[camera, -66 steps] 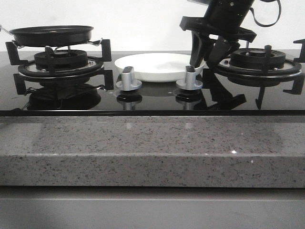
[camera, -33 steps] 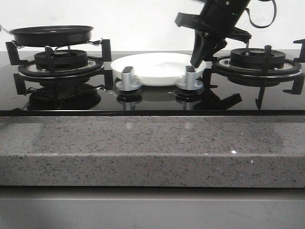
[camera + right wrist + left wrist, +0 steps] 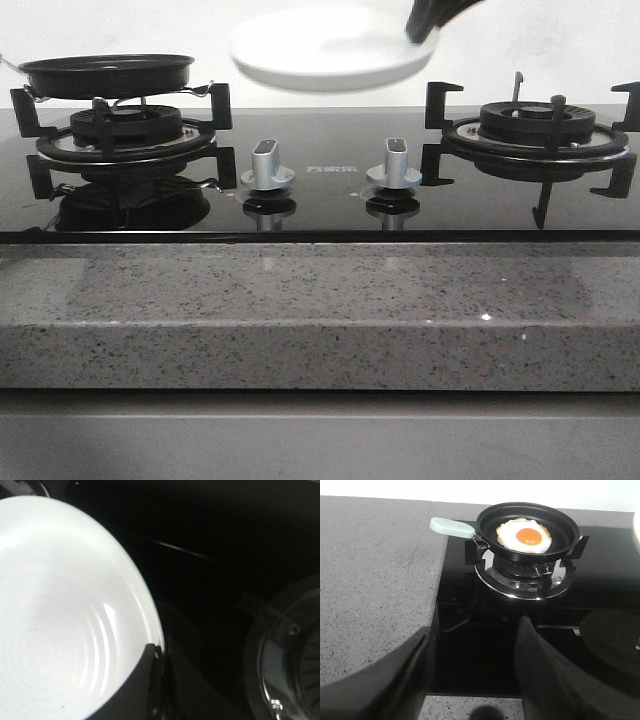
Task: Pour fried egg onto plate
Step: 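Lift the white plate with the right gripper and hold it near the pan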
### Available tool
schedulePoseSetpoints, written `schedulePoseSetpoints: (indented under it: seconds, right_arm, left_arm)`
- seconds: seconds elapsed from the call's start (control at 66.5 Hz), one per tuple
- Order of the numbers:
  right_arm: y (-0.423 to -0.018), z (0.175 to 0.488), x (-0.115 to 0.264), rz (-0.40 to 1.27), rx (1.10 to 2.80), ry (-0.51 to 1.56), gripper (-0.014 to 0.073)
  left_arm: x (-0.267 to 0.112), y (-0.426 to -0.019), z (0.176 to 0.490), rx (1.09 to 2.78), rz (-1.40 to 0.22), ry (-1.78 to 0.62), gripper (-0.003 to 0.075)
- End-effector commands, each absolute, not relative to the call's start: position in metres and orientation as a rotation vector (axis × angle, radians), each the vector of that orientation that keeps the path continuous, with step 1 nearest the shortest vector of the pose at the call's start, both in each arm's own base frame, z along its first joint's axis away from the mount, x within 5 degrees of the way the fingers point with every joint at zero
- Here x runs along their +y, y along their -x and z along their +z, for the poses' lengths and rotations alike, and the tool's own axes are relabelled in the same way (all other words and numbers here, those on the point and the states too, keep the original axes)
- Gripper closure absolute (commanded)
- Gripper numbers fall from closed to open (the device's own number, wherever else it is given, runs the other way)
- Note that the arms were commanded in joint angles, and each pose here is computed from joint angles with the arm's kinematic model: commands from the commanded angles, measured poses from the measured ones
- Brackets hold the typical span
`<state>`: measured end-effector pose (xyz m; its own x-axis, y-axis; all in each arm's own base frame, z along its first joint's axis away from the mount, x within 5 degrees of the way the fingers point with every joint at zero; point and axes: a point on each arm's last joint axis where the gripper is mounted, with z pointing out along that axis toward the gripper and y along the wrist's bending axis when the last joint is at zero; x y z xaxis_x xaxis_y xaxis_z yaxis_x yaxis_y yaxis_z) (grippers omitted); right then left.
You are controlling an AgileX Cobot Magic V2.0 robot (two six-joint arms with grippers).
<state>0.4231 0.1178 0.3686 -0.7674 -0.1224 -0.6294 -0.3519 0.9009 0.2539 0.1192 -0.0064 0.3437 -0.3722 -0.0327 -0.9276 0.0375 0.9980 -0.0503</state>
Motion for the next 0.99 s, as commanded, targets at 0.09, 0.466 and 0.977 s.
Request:
schedulePoseSetpoints:
  seconds: [0.09, 0.466, 0.977]
  right_arm:
    - [-0.353, 0.407, 0.123, 0.531, 2.271, 0.349, 0.0662]
    - [-0.3, 0.364, 0.128, 0.543, 2.309, 0.351, 0.0662]
    - [-0.318, 0.325, 0.131, 0.521, 2.375, 0.316, 0.0662]
  left_arm:
    - [-0.007, -0.121, 0.359, 1.853, -0.086, 0.006, 0.0356]
    - [-0.007, -0.121, 0.359, 1.853, -0.086, 0.006, 0.0357]
    - [-0.007, -0.121, 0.359, 1.853, -0.086, 0.006, 0.0356]
